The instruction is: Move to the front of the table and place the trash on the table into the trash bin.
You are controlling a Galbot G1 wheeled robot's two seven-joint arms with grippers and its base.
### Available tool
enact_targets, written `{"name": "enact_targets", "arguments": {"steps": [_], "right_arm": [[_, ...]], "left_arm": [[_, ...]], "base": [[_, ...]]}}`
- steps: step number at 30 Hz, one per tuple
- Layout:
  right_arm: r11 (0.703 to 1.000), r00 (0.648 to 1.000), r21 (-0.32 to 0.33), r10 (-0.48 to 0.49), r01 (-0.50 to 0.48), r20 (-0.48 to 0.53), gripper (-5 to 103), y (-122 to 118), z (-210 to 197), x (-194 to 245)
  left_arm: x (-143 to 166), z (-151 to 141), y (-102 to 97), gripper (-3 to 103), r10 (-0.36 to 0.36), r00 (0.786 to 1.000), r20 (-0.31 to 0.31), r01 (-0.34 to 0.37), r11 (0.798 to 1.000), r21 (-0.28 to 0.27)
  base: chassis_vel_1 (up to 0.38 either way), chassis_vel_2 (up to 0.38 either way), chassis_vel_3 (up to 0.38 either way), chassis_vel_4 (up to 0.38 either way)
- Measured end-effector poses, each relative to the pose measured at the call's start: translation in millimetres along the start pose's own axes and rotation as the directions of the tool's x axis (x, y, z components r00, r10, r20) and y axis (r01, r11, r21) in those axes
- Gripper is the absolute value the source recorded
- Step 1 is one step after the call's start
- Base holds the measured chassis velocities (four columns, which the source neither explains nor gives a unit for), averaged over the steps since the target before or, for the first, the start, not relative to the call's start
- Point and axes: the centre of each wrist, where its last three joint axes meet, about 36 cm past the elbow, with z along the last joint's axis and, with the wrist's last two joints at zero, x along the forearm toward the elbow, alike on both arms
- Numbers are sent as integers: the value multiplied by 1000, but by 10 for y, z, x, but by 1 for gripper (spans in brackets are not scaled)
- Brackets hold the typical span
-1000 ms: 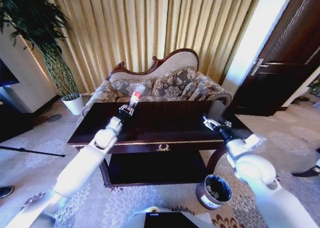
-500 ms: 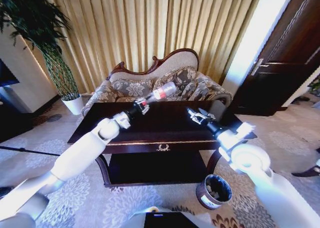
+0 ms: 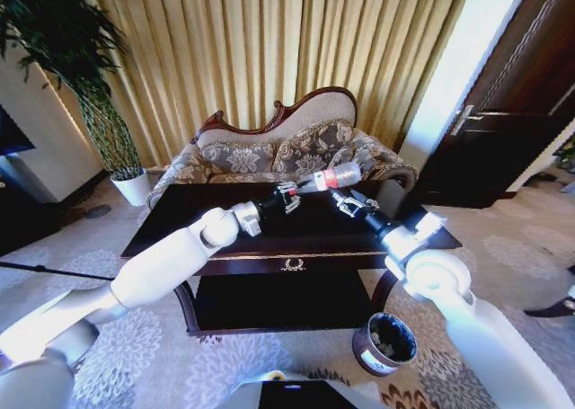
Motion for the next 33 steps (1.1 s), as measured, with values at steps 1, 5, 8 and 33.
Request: {"name": "enact_targets", "arguments": {"steps": [1,5,8,33], "right_arm": [[1000,1000,0,0,0,0,100,0,0,0],[1000,1000,2,6,-6,9,100,-24,-26,-10],[1000,1000,5,4,-4,15,100,-47,-47,-5],[998,998,30,50,-52,48,45,-199,-142,59]], "left_arm": [[0,0,0,21,0,1000,0,0,1000,0],[-70,-85,-59,21,26,999,30,-26,1000,1],[-87,-118,-61,21,28,999,37,-28,1000,1],[57,-241,-285,48,-35,999,-14,37,991,129]], "base": [[0,0,0,0],[0,0,0,0],[0,0,0,0],[0,0,0,0]]}}
